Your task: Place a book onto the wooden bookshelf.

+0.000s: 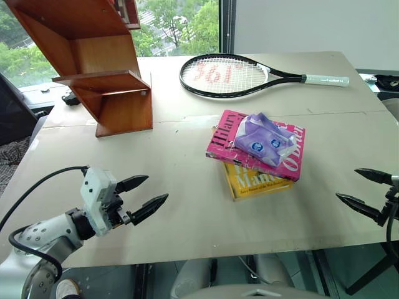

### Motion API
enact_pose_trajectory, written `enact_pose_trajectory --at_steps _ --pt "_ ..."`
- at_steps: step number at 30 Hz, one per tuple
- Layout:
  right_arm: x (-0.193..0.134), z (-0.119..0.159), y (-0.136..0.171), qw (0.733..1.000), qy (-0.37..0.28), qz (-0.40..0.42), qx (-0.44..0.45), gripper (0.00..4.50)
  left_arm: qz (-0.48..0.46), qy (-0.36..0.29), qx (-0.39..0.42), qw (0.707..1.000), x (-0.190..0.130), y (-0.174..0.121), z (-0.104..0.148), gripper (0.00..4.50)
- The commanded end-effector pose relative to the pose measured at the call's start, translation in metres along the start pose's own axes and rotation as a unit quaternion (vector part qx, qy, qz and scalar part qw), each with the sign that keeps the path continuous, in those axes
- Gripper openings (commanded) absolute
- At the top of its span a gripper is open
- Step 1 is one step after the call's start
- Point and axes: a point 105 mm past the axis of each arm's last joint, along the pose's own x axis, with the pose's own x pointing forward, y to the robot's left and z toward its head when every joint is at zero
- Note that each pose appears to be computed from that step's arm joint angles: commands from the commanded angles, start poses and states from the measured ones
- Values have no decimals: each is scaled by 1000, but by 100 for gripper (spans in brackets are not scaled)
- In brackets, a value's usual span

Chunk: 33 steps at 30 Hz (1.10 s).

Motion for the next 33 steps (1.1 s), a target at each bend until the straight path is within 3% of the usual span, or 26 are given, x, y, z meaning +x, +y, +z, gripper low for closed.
enact_pose_trajectory --at_steps 1,4,7,11,18,21,22,24,29,32,33 --pt "3 21 -3 999 -41 -25 -22 447 -3 -33 22 999 7 1 19 450" --pt "20 58 12 994 -103 -5 -31 447 -18 -90 59 994 19 -4 51 450" --pt "33 84 26 992 -117 28 -43 447 -76 -121 66 987 22 -20 66 450" --pt "68 108 40 990 -110 74 -39 447 -172 -80 83 978 16 -42 59 450" --pt "134 121 34 994 -65 72 -52 447 -191 -77 88 975 16 -49 57 450" --pt "161 107 29 995 -9 81 -50 447 -189 -77 87 975 15 -49 56 450" --pt "167 101 29 995 10 88 -50 398 -185 -78 87 976 14 -49 56 450" --pt "169 96 28 994 26 100 -48 370 -181 -79 89 976 13 -50 57 450" --pt "164 102 27 993 22 109 -41 147 -177 -83 86 977 12 -54 58 450" --pt "156 112 20 995 -16 92 -33 16 -182 -90 86 975 16 -57 60 450" --pt "150 117 16 996 -32 82 -19 7 -185 -93 86 975 17 -58 61 450"
